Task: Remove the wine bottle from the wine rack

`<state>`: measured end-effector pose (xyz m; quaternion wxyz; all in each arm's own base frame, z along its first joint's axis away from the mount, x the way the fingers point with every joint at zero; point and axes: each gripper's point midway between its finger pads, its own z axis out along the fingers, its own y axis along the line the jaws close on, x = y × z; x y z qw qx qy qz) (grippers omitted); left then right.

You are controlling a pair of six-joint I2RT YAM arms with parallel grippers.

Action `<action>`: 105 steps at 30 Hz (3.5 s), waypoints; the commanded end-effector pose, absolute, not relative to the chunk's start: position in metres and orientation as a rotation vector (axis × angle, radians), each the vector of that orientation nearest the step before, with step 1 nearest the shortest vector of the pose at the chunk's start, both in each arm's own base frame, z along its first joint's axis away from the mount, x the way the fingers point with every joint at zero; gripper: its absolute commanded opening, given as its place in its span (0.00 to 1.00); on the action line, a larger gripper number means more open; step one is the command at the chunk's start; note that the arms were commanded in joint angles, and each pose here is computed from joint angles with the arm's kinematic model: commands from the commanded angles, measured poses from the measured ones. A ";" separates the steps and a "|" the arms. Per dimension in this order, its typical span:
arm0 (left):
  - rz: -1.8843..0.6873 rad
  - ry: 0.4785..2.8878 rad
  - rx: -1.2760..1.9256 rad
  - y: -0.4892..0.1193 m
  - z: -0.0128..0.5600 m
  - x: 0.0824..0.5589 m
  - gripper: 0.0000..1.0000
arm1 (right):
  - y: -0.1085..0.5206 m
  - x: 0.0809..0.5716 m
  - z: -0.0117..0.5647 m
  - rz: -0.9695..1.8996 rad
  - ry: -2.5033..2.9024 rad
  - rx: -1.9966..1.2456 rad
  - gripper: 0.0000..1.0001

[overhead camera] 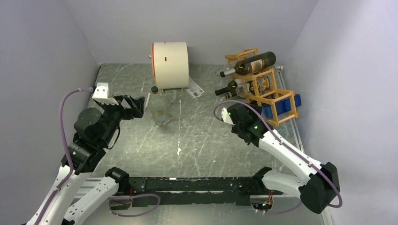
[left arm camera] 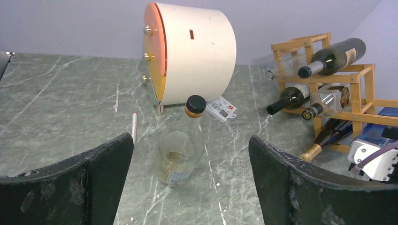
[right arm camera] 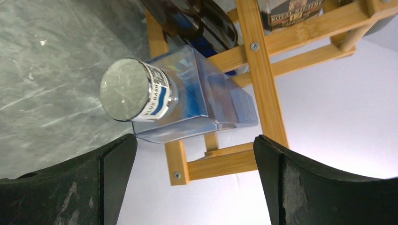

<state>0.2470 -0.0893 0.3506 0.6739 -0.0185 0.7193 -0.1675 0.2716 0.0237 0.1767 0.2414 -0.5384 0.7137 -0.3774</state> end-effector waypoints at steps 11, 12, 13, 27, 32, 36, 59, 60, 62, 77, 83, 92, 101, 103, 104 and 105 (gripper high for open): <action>-0.404 1.577 -0.033 -0.090 0.359 0.242 0.96 | 0.028 0.300 0.165 -1.037 1.855 -1.672 0.99; -0.405 1.574 -0.035 -0.089 0.359 0.242 0.96 | 0.028 0.299 0.162 -1.029 1.856 -1.681 0.99; -0.405 1.573 -0.035 -0.089 0.358 0.242 0.96 | 0.027 0.298 0.160 -1.029 1.854 -1.689 0.99; -0.406 1.573 -0.026 -0.091 0.359 0.242 0.96 | 0.010 0.295 0.141 -1.103 1.898 -1.703 0.99; -0.410 1.568 -0.031 -0.090 0.360 0.241 0.96 | 0.005 0.304 0.143 -1.173 1.858 -1.674 1.00; -0.408 1.564 -0.033 -0.089 0.362 0.240 0.96 | 0.005 0.311 0.143 -1.211 1.827 -1.671 1.00; -0.417 1.571 -0.030 -0.091 0.358 0.241 0.96 | 0.032 0.278 0.117 -1.133 1.770 -1.830 0.45; -0.418 1.574 -0.032 -0.091 0.358 0.241 0.96 | 0.037 0.275 0.114 -1.122 1.766 -1.839 0.43; -0.415 1.575 -0.034 -0.090 0.357 0.240 0.96 | 0.048 0.267 0.108 -1.098 1.768 -1.844 0.37; -0.432 1.593 -0.043 -0.094 0.355 0.242 0.96 | 0.134 0.227 0.131 -0.981 1.732 -1.711 0.00; -0.449 1.603 -0.049 -0.097 0.353 0.244 0.96 | 0.155 0.209 0.147 -0.926 1.719 -1.674 0.00; -0.463 1.612 -0.053 -0.099 0.352 0.245 0.96 | 0.171 0.171 0.163 -0.804 1.728 -1.666 0.00; -0.479 1.625 -0.057 -0.103 0.350 0.247 0.96 | 0.185 0.136 0.176 -0.662 1.713 -1.669 0.00; -0.484 1.630 -0.056 -0.104 0.349 0.247 0.96 | 0.191 0.132 0.180 -0.620 1.702 -1.670 0.00; -0.487 1.633 -0.054 -0.105 0.349 0.248 0.96 | 0.196 0.129 0.183 -0.586 1.697 -1.673 0.00; -0.486 1.635 -0.055 -0.105 0.349 0.248 0.96 | 0.203 0.127 0.186 -0.551 1.686 -1.676 0.00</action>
